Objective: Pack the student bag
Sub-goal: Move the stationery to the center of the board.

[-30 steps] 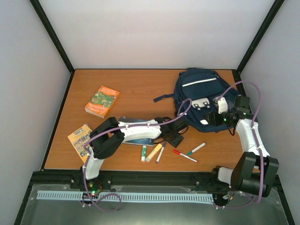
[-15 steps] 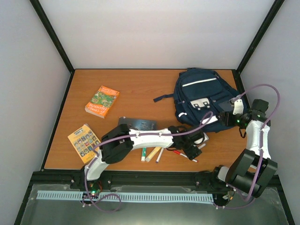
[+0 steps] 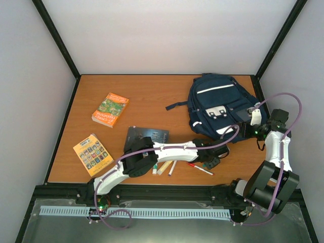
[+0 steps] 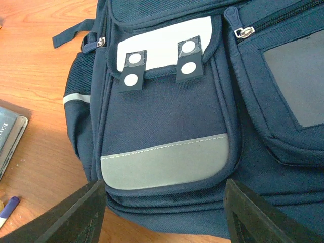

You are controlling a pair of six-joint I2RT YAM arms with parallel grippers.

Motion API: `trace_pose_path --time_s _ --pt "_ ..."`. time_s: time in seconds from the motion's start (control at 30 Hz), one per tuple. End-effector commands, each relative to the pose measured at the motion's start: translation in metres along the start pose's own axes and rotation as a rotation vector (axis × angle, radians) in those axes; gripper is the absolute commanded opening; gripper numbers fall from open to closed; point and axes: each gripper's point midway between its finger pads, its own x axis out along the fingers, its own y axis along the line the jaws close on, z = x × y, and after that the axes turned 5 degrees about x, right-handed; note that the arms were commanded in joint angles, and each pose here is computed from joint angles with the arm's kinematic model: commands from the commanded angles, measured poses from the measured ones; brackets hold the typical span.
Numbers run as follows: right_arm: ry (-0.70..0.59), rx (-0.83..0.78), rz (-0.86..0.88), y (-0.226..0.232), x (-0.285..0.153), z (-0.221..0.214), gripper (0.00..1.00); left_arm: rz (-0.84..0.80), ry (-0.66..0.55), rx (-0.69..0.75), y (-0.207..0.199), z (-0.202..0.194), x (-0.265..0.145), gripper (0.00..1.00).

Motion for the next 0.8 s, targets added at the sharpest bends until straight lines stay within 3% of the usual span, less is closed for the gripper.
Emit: trace_pose_path --time_s 0.0,0.07,0.27,0.5,0.77 --pt "-0.024 -0.014 0.016 0.002 -0.001 0.002 0.66 0.051 0.035 0.024 0.006 -0.002 0.008 0.34" --pt "-0.022 -0.012 0.016 0.002 -0.001 0.002 0.66 0.055 0.043 0.027 0.006 -0.003 0.010 0.26" --pt "-0.020 -0.012 0.020 0.002 -0.001 0.001 0.66 0.140 0.085 -0.005 0.028 -0.018 0.004 0.20" --pt "-0.019 -0.014 0.027 0.003 0.000 0.001 0.65 0.166 0.111 -0.260 0.095 -0.056 -0.027 0.19" --pt "-0.015 -0.012 0.040 0.004 0.001 0.001 0.65 0.259 0.158 -0.431 0.147 -0.109 -0.042 0.15"
